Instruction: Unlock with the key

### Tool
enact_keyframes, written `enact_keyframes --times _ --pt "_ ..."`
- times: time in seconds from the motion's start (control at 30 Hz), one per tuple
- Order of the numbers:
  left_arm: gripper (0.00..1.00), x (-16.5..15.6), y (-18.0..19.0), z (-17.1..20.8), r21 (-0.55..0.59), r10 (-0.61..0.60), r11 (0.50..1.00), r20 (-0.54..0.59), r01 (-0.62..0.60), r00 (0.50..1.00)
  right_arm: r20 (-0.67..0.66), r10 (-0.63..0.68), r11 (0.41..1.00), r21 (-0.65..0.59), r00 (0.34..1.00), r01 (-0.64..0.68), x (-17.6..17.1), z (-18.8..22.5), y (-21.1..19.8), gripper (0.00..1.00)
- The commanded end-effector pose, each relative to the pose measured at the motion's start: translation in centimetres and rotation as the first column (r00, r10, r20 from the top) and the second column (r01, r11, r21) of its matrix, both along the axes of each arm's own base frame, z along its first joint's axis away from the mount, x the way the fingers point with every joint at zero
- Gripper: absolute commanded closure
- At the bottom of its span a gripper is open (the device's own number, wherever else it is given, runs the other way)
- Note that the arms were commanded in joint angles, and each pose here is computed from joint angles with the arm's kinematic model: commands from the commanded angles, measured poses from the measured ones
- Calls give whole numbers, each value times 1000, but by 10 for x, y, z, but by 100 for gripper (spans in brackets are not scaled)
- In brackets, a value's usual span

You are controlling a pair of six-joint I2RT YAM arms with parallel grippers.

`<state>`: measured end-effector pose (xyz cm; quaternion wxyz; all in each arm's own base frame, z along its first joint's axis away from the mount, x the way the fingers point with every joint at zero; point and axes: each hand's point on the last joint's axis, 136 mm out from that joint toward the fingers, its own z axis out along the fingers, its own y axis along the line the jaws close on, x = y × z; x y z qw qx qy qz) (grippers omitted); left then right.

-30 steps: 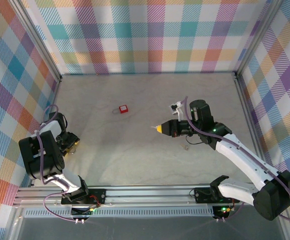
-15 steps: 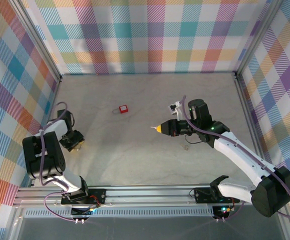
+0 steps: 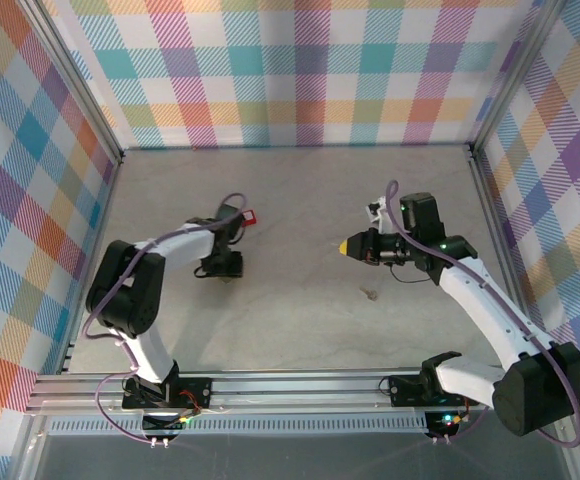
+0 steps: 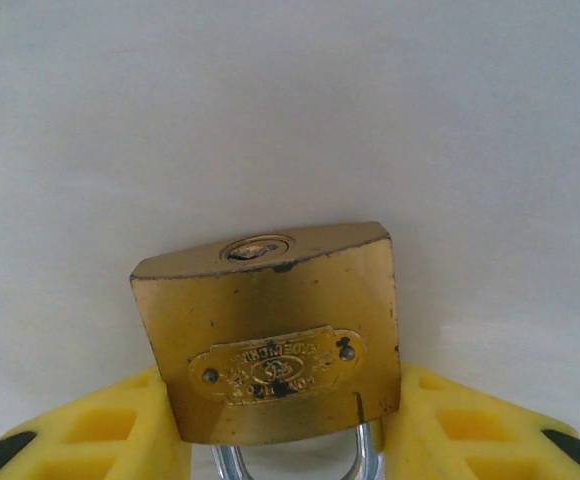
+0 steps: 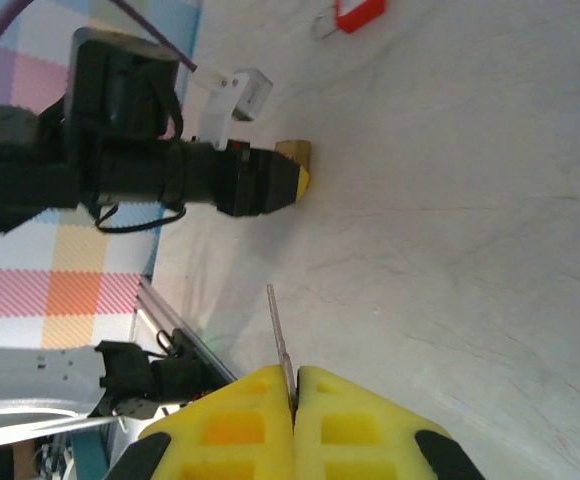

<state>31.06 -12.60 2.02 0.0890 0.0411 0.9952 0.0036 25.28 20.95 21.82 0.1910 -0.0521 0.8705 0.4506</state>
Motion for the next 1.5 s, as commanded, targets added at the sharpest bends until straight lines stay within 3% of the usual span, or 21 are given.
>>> enact_keyframes --times 0.0,0.2,0.3,0.47,0.8,1.1,1.23,1.47 --pt "67 -32 -26 -7 37 -215 975 -97 219 972 -32 -18 999 -33 999 17 -9 -6 -11 100" --pt "35 -29 -37 -5 2 -169 986 -60 169 984 -37 -29 999 -33 999 28 -9 -4 -14 100" --pt "28 -22 -46 0 -41 -118 992 -39 116 992 -40 -30 999 -28 999 29 -10 -2 -13 100" --pt "26 -13 -65 9 -134 -21 991 -33 17 999 -46 -35 999 -32 998 34 -11 -4 -14 100" --pt "32 -13 -55 -7 -59 62 996 -86 -67 994 -47 -34 999 -19 998 33 -16 -3 -14 100" --pt "38 -20 -52 -15 -40 41 998 -120 -46 992 -47 -38 999 -17 998 37 -16 -2 -15 100" --pt "43 -24 -46 -17 -11 42 999 -126 -44 991 -45 -39 999 -18 998 38 -15 -3 -15 100" --pt "61 -21 -50 -16 -29 23 999 -127 -27 992 -50 -42 999 -18 998 41 -13 -4 -14 100"
